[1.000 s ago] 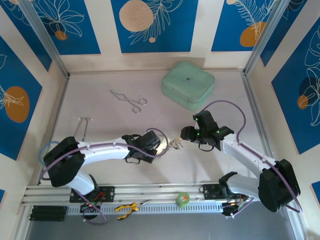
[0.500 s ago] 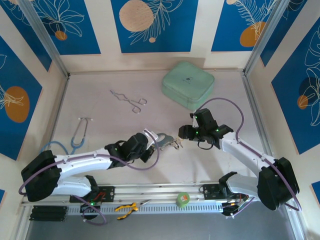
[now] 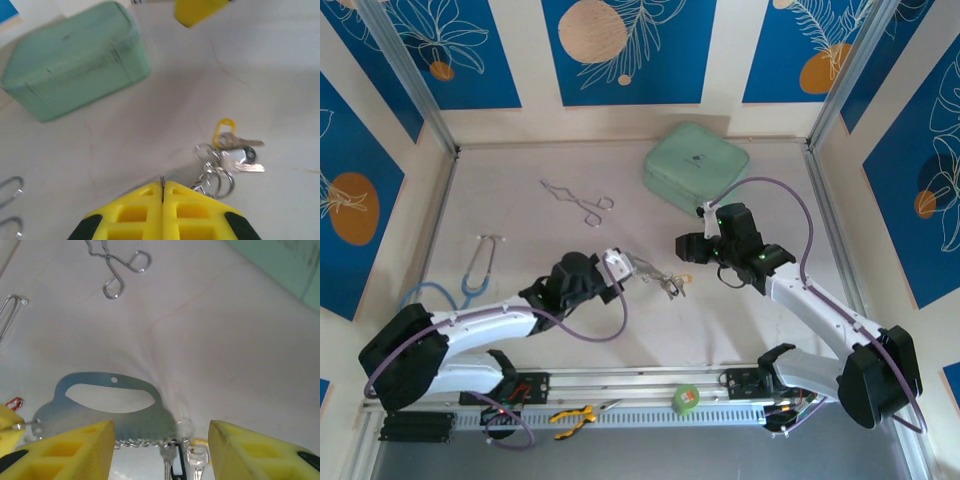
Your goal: Put the keys on the keyring
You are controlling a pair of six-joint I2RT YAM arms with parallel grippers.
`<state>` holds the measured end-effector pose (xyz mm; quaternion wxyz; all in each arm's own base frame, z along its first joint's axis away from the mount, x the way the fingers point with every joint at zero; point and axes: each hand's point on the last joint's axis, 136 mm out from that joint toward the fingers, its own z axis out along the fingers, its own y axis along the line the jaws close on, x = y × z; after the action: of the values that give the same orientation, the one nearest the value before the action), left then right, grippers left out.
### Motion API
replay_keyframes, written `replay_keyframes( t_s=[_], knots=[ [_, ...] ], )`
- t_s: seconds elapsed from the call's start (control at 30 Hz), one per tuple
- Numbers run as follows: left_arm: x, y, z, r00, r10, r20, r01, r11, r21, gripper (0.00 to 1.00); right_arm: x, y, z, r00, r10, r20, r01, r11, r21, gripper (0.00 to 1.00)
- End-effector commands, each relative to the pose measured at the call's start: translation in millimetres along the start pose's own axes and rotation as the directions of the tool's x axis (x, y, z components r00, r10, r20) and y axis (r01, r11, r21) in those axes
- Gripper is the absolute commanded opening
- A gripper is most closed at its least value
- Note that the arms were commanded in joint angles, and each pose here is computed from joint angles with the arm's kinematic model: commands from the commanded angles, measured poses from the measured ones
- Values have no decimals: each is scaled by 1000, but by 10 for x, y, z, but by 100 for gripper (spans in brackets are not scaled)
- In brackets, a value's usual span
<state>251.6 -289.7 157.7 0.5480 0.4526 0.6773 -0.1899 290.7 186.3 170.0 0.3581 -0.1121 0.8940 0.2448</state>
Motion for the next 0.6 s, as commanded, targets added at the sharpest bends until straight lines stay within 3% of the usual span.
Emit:
replay_keyframes(
  t_s=[0.0, 0.13, 0.27, 0.37, 0.57],
  knots=[
    [-629, 5, -96, 963, 35, 266, -74, 988, 138, 0, -342, 249, -164, 974, -179, 138, 191, 979, -77, 49],
    [-845, -53, -206, 925, 39, 377, -134, 964, 229, 0, -340, 531, -301, 890, -376, 258, 421, 895, -149, 47],
    [-893, -126, -286, 900, 34, 435, -176, 941, 290, 0, -154, 796, -439, 701, -584, 411, 687, 708, -164, 41],
    [-925, -209, -362, 873, 34, 486, -221, 917, 332, 0, 46, 859, -444, 579, -678, 454, 800, 580, -154, 37],
    [-873, -439, -474, 823, 63, 565, -341, 850, 402, 0, 314, 981, -388, 495, -737, 460, 867, 457, -199, 34]
  ],
)
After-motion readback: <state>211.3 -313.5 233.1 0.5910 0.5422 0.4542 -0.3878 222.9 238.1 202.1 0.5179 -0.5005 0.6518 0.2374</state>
